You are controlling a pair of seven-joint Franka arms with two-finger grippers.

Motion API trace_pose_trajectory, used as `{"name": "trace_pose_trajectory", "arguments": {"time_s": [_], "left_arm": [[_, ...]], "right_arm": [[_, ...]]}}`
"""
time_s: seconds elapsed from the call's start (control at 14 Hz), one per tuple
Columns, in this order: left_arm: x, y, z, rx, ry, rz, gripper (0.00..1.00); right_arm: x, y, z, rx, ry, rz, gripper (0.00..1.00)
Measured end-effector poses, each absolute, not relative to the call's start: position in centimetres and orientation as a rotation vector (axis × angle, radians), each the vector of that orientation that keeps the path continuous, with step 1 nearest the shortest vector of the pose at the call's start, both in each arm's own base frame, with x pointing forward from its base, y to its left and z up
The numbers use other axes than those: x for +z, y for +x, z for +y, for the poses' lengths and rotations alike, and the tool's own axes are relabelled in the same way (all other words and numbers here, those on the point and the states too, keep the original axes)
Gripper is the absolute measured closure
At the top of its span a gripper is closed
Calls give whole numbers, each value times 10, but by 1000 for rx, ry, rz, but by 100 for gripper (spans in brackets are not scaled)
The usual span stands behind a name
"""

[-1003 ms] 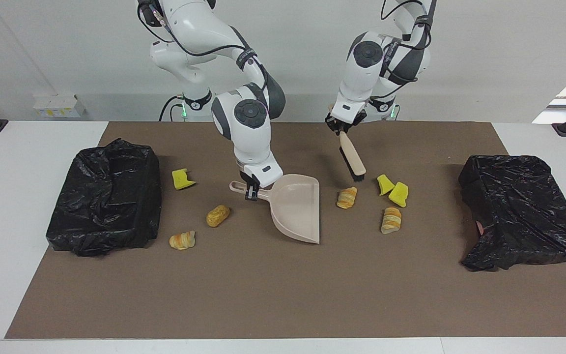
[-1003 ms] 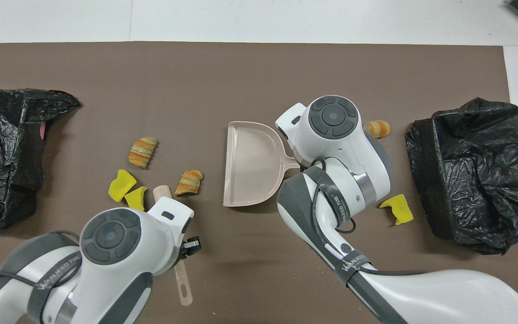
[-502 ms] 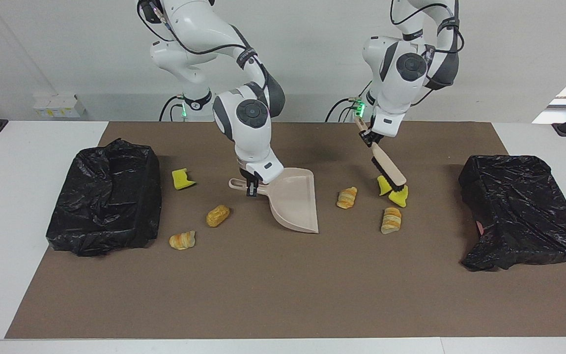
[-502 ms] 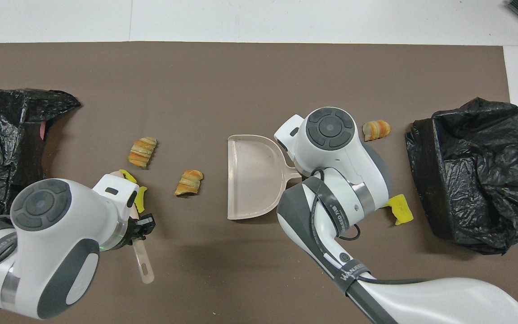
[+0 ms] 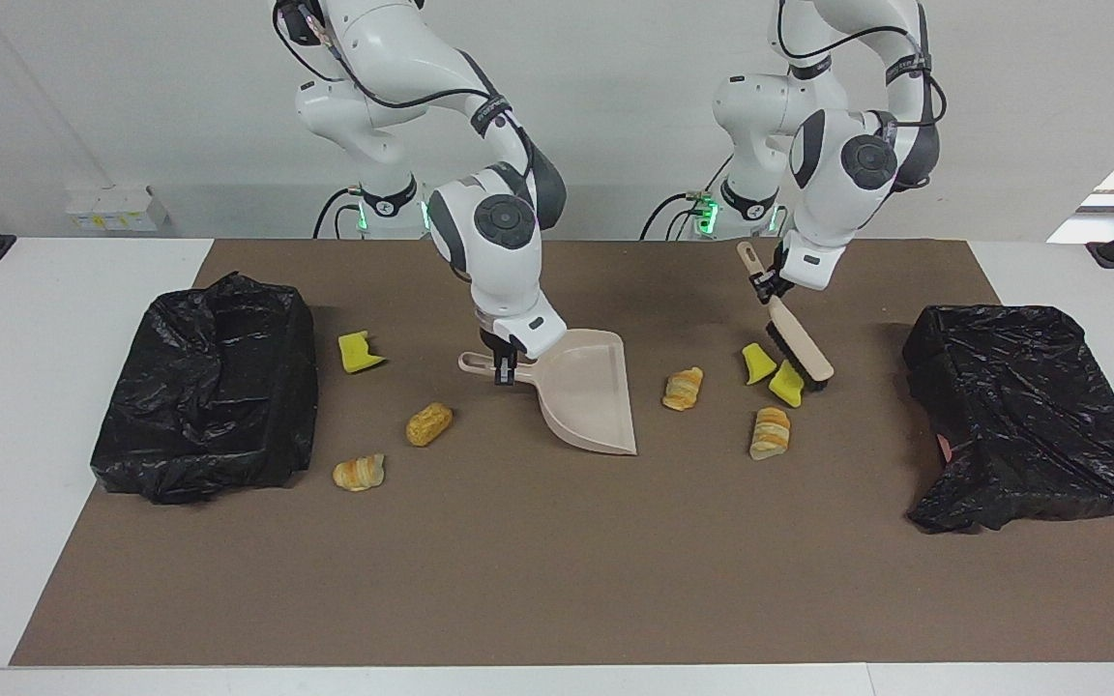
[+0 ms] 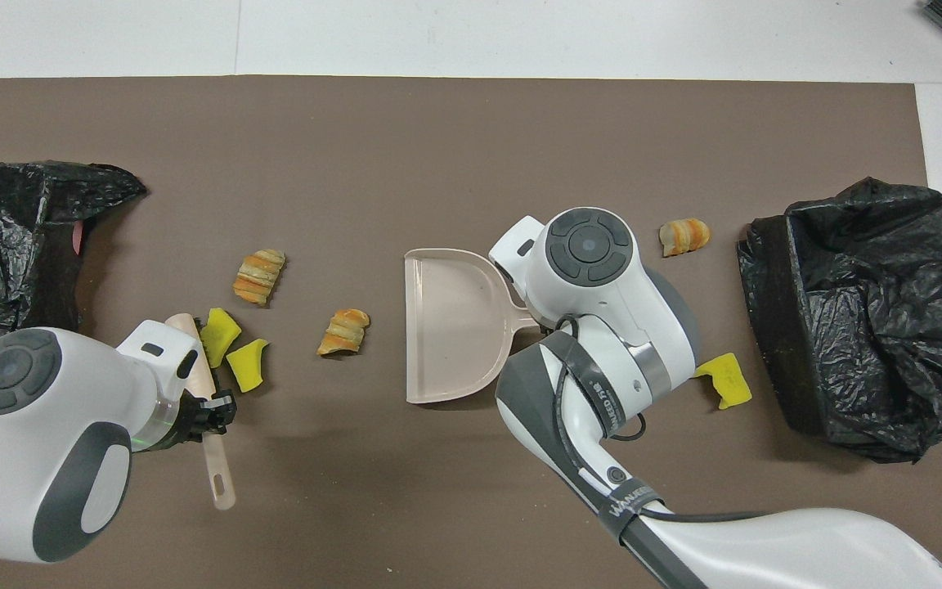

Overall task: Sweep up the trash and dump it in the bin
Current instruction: 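Sweep the sponge and bread pieces into the dustpan with the left gripper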

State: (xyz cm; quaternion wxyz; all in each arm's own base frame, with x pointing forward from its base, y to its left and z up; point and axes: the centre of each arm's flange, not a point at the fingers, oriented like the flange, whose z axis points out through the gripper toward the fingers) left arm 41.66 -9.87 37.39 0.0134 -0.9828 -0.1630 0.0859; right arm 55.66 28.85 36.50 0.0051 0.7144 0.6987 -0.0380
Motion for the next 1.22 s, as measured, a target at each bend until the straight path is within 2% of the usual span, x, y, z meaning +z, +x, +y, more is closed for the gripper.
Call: {"name": "trace_pose_trajectory", "arguments": {"time_s": [0.36,0.79,1.22], "left_arm": [[361,433,-126,170,-3102,-417,74],[357,451,-244,131,-3146,-88,74],[368,441,-333,109,-3271,150,74]], "right_arm": [[361,552,297,-126,2237,2189,67],[361,552,297,-125,2237,2189,67],[361,552,297,-126,2237,2189,67]]}}
